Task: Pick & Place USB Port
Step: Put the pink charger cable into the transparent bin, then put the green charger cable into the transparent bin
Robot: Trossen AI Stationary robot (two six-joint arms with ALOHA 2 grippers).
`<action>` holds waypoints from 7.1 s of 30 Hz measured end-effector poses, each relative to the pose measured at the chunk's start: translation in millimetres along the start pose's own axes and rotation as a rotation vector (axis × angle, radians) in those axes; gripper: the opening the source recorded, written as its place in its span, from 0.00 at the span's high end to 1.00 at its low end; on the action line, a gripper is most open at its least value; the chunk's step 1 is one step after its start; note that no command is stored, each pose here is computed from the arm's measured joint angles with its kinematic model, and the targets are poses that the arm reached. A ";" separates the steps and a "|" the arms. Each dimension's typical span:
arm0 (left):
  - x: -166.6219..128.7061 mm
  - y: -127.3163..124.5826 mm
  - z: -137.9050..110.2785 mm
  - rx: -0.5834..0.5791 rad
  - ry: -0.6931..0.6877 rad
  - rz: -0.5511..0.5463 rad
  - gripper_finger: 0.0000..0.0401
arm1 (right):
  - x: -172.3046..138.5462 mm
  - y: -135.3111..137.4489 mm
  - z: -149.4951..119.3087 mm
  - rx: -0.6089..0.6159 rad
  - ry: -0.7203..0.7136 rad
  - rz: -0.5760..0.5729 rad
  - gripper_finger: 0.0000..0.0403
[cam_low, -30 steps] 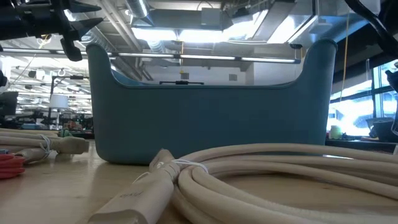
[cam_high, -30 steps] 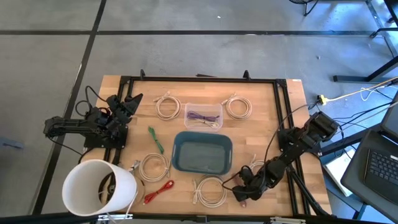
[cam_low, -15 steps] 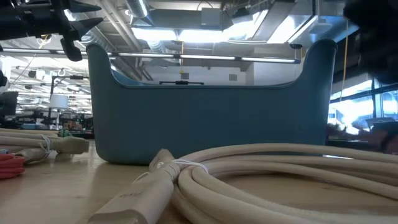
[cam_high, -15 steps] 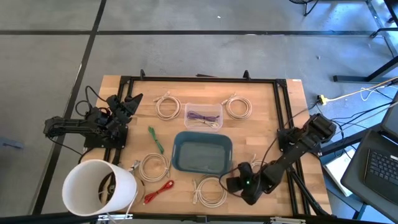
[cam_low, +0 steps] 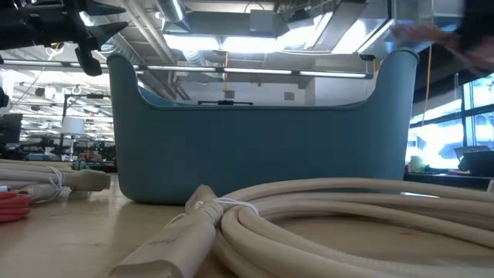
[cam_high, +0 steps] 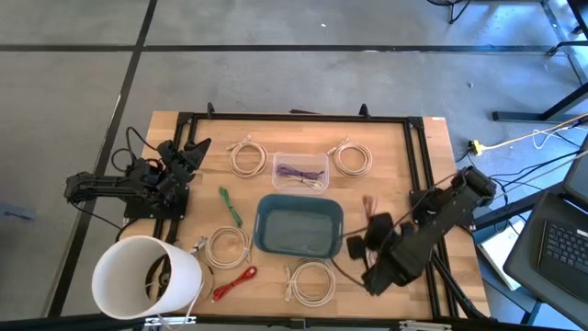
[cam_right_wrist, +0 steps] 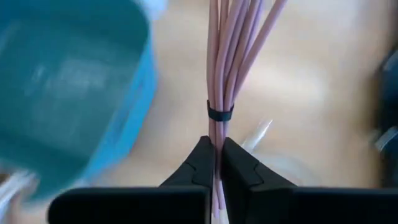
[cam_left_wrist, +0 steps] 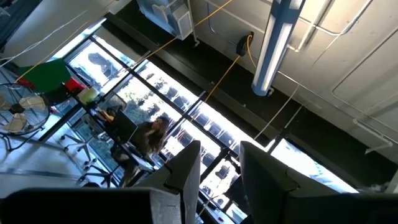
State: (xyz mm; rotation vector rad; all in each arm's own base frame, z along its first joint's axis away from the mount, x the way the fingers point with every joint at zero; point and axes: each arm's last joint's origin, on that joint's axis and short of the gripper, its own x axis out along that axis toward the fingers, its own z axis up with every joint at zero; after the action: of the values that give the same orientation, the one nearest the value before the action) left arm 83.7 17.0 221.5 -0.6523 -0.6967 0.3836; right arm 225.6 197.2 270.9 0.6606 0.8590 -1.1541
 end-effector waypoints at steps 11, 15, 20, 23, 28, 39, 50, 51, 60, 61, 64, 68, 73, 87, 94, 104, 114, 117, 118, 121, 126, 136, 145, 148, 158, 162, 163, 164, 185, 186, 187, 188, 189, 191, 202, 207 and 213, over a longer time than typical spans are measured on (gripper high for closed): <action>-0.1 -0.1 0.3 -0.002 -0.003 -0.002 0.74 | 55.9 27.8 141.8 -0.568 0.034 0.149 0.98; 0.0 0.1 0.0 0.000 -0.001 0.000 0.74 | 81.9 26.4 208.1 -0.691 0.073 0.346 0.98; 0.0 0.1 0.0 0.001 0.000 0.000 0.74 | 111.9 8.7 262.6 -0.726 0.093 0.479 0.98; 0.0 0.1 -0.1 0.000 0.000 0.000 0.74 | 131.5 3.7 275.3 -0.768 0.135 0.501 0.98; 0.0 0.1 0.0 0.000 0.000 0.000 0.74 | 159.9 13.8 277.7 -0.891 0.205 0.516 0.98; 0.0 0.1 -0.1 0.000 0.000 0.000 0.74 | 171.6 63.4 310.7 -1.119 0.314 0.490 0.98; 0.0 0.1 -0.1 0.000 0.000 0.000 0.74 | 226.1 85.4 295.6 -1.205 0.569 0.422 0.98; 0.0 0.1 -0.1 0.000 0.000 0.001 0.74 | 229.4 86.8 294.0 -1.198 0.581 0.436 0.98; -0.1 0.1 0.0 0.000 0.000 0.000 0.74 | 249.9 105.5 273.4 -1.186 0.628 0.504 0.98; 0.0 0.1 -0.1 0.000 0.000 0.000 0.74 | 252.7 107.3 270.9 -1.184 0.638 0.516 0.98; 0.0 0.1 -0.1 0.000 0.000 0.000 0.74 | 266.5 110.6 264.0 -1.182 0.671 0.516 0.98; 0.0 0.1 -0.1 0.000 0.000 0.000 0.74 | 283.2 111.9 256.9 -1.180 0.714 0.498 0.98; 0.0 0.1 0.0 0.000 0.000 0.001 0.74 | 294.8 113.1 252.9 -1.188 0.720 0.470 0.98; 0.0 0.1 -0.1 0.000 0.000 0.000 0.74 | 275.6 113.2 265.3 -1.122 0.713 0.433 0.61; -0.1 0.1 -0.1 0.000 0.000 0.000 0.74 | 226.8 113.0 296.2 -1.090 0.591 0.427 0.57; 0.0 0.0 0.0 -0.001 -0.001 -0.001 0.74 | 90.4 45.2 330.5 -0.877 0.319 0.414 0.62; 0.0 -0.3 0.6 -0.006 -0.006 -0.003 0.74 | -45.6 -33.1 314.7 -0.654 -0.056 0.427 0.64; -0.1 -0.4 0.5 -0.007 -0.004 -0.007 0.74 | -71.3 -48.6 302.4 -0.622 -0.125 0.455 0.64; 0.0 -0.4 0.5 -0.007 -0.003 -0.007 0.74 | -78.1 -52.2 298.3 -0.620 -0.144 0.464 0.64; -0.1 -0.7 0.2 -0.004 0.004 -0.018 0.74 | -93.9 -58.6 285.8 -0.653 -0.189 0.495 0.64; 0.0 -0.5 0.1 0.065 0.003 -0.014 0.74 | -100.0 -56.0 259.7 -0.686 -0.243 0.467 0.64; 0.0 -0.3 -0.1 0.029 0.005 -0.012 0.74 | -25.9 -72.7 185.3 -0.526 -0.182 0.412 0.64; -1.1 1.7 -15.9 0.121 0.265 -0.123 0.74 | 8.7 -147.7 162.9 -0.196 -0.227 0.585 0.63; -0.6 2.3 -18.1 0.164 0.447 -0.019 0.74 | 19.0 -159.1 157.2 -0.077 -0.295 0.698 0.63; 23.2 -40.0 21.8 0.580 0.822 0.017 0.74 | 45.9 -165.6 140.8 0.026 -0.333 0.824 0.63; 42.3 -50.1 12.4 0.741 1.072 -0.009 0.74 | 45.1 -165.2 141.2 0.032 -0.335 0.833 0.63; 46.7 -51.0 7.3 0.772 1.154 -0.017 0.74 | 44.9 -165.0 141.4 0.033 -0.335 0.835 0.63; 50.6 -51.3 1.9 0.802 1.239 -0.021 0.73 | 44.9 -165.1 141.4 0.033 -0.335 0.835 0.63; 73.6 -10.3 -95.3 1.266 2.306 -0.316 0.63 | 43.3 -164.1 141.8 0.035 -0.324 0.862 0.63; 74.1 -9.2 -98.1 1.265 2.309 -0.331 0.63 | 43.3 -164.1 141.8 0.035 -0.324 0.861 0.63; 74.7 -8.3 -100.7 1.263 2.308 -0.348 0.63 | 43.3 -164.1 141.8 0.033 -0.325 0.861 0.63; 74.8 -7.5 -102.9 1.257 2.314 -0.373 0.64 | 43.3 -164.1 141.8 0.031 -0.326 0.860 0.63; 74.8 -6.6 -105.2 1.248 2.323 -0.395 0.64 | 43.3 -164.1 141.8 0.027 -0.328 0.859 0.63; 75.3 -4.6 -110.4 1.237 2.327 -0.429 0.64 | 43.2 -164.1 141.9 0.018 -0.333 0.858 0.63; 75.3 10.8 -129.1 1.161 2.318 -0.346 0.66 | 43.3 -164.2 141.9 0.015 -0.336 0.855 0.64; 53.3 31.9 -117.1 1.038 2.339 -0.209 0.69 | 43.3 -164.2 141.8 0.011 -0.337 0.854 0.64; 29.7 42.2 -110.0 1.037 2.318 -0.294 0.73 | 43.3 -164.2 141.9 0.011 -0.337 0.854 0.64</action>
State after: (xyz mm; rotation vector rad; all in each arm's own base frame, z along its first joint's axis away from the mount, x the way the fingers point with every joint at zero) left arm 176.6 17.6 143.1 0.2814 1.5627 -0.4134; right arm 108.6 12.7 305.9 0.7115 0.2202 -0.4662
